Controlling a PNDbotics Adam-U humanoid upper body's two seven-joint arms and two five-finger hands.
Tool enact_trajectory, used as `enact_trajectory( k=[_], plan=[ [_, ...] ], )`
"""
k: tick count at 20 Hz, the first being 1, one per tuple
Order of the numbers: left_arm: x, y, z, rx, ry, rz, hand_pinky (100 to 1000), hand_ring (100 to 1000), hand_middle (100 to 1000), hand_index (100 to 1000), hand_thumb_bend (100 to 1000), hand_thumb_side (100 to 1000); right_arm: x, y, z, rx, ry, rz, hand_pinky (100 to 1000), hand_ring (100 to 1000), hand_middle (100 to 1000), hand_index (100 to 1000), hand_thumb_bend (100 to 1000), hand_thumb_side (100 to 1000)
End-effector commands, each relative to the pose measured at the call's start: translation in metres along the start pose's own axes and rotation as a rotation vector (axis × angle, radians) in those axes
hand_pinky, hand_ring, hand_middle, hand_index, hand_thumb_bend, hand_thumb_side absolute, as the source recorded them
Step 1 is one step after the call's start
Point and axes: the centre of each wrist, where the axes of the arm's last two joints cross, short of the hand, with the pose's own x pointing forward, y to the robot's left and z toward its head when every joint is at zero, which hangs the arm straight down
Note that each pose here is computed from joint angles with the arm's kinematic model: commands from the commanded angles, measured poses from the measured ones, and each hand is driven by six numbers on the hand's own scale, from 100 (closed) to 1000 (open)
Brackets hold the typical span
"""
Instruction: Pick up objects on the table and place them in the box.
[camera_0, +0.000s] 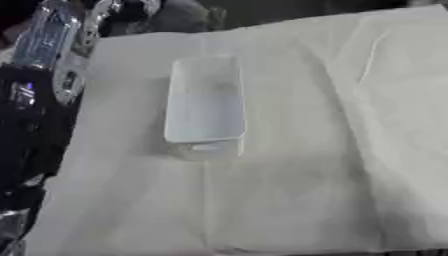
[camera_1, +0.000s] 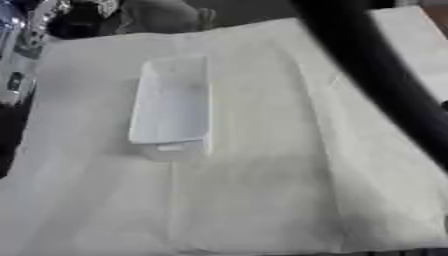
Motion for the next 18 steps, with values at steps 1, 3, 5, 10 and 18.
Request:
enact_trajectory(
  k=[1,3,5,10,18],
  plan=[
    [0.007,0.006,-0.005,0.023,-0.007,0.039,100,100,100,138,479,100,0.002,-0.001,-0.005,0.078,-0.078,0.02,650,739,861,841,100,979],
    [0.011,0.001,-0.003,0.009,-0.007,0.062,100,100,100,138,508,100,0.002,-0.001,-0.005,0.078,-0.078,0.019,650,739,861,841,100,980],
    [0.014,-0.003,-0.001,-0.008,-0.008,0.078,100,100,100,138,479,100,0.002,-0.001,-0.005,0.078,-0.078,0.019,650,739,861,841,100,978],
    [0.016,-0.015,0.005,-0.016,-0.021,0.132,100,100,100,141,479,100,0.002,-0.001,-0.006,0.078,-0.08,0.019,651,740,862,842,100,976],
    [0.022,-0.042,0.023,-0.037,0.005,0.238,100,100,100,153,489,100,0.002,-0.001,-0.007,0.081,-0.081,0.021,651,741,862,842,100,974]
  ],
)
